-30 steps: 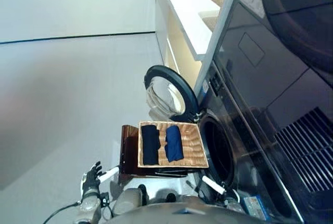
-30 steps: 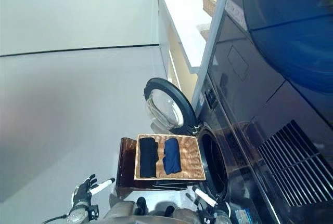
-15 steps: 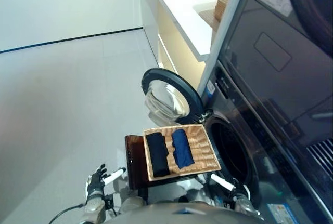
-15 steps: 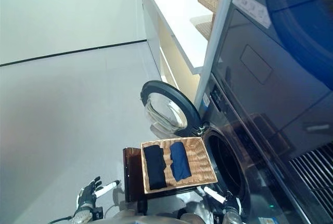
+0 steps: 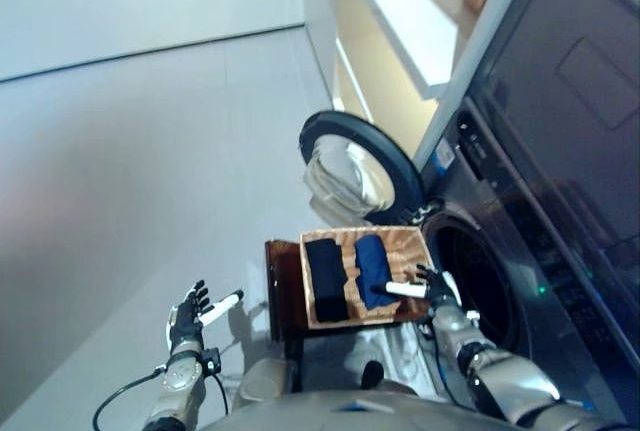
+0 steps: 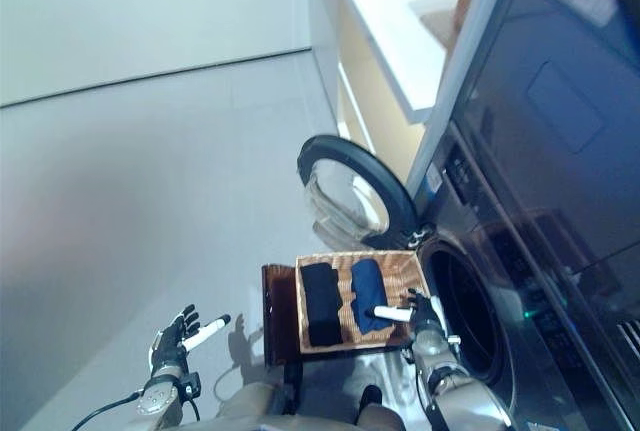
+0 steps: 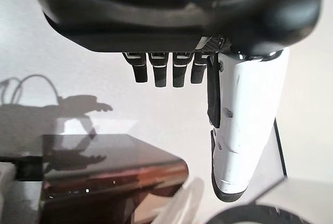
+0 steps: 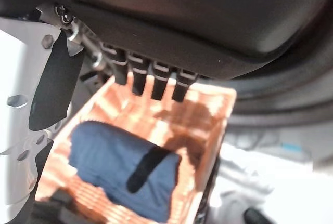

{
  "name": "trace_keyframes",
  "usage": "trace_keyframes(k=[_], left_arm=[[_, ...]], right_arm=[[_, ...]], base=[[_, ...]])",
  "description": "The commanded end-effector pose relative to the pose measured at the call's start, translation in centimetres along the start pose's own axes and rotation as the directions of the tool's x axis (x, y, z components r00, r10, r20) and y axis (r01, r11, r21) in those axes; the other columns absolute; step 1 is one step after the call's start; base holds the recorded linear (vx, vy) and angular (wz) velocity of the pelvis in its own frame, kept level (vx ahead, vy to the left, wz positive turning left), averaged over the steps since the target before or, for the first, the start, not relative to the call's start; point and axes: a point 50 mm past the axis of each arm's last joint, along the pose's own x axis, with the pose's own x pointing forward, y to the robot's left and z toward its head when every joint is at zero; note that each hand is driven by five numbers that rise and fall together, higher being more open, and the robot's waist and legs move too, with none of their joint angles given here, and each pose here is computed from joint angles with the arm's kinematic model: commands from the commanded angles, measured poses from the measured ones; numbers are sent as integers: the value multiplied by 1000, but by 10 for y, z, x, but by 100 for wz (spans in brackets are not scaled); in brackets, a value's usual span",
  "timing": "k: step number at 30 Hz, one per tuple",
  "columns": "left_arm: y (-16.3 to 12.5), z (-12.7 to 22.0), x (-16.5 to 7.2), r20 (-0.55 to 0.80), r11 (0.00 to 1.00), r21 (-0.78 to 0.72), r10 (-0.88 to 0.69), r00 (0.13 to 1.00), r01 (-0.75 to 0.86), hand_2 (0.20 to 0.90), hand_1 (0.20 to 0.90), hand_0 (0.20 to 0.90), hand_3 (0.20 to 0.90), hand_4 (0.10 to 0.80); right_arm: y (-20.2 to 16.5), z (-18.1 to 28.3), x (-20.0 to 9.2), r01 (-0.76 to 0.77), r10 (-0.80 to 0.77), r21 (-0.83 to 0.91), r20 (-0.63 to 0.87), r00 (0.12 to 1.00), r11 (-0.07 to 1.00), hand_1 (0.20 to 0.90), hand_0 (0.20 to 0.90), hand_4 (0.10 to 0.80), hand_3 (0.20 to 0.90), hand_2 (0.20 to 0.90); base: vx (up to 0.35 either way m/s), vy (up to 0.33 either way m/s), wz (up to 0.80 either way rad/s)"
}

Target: Pick up the clothes and place them into the washing machine

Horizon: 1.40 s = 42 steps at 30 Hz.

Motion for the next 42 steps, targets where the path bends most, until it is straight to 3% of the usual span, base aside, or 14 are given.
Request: trace_keyframes(k=[1, 8, 18, 25, 38, 40, 41, 42], left_arm=[[-5, 92, 15, 383, 995, -85, -13, 924, 49, 900, 900, 900, 900, 800], [-16, 156, 2, 606, 973, -181, -6, 795, 145, 900, 900, 900, 900, 800], [-25, 211, -22, 768, 944, -247, 53, 639, 219, 900, 900, 900, 900, 800], [-23, 221, -29, 801, 951, -239, 78, 594, 198, 900, 900, 900, 900, 800], [-33, 223, -28, 804, 948, -232, 60, 592, 219, 900, 900, 900, 900, 800], [-39, 224, -29, 808, 945, -221, 38, 588, 242, 900, 900, 900, 900, 800], [-40, 227, -31, 816, 945, -213, 32, 577, 248, 900, 900, 900, 900, 800], [-40, 227, -31, 816, 945, -213, 32, 577, 249, 900, 900, 900, 900, 800]], right_arm=[[-24, 61, 10, 119, -110, -52, 149, 983, 992, 900, 900, 800, 900, 900], [-50, 108, 12, 193, -187, -1, 241, 952, 981, 900, 900, 800, 900, 900], [-97, 139, 10, 349, -334, -24, 233, 913, 937, 900, 900, 800, 900, 900], [-101, 141, 10, 358, -337, -48, 243, 910, 932, 900, 900, 800, 900, 900], [-99, 145, 9, 370, -342, -67, 254, 905, 927, 900, 900, 800, 900, 900], [-104, 136, 10, 385, -352, -128, 221, 910, 914, 711, 711, 665, 711, 711], [-107, 133, 10, 394, -361, -144, 208, 909, 908, 389, 389, 435, 389, 389], [-107, 133, 10, 394, -361, -144, 208, 909, 908, 255, 255, 339, 255, 255]], base=[[-136, 10, 5], [-81, 7, 6], [3, 15, 2], [32, 20, 2], [54, -27, 14], [12, -47, 24], [2, -35, 34], [9, -20, 40]])
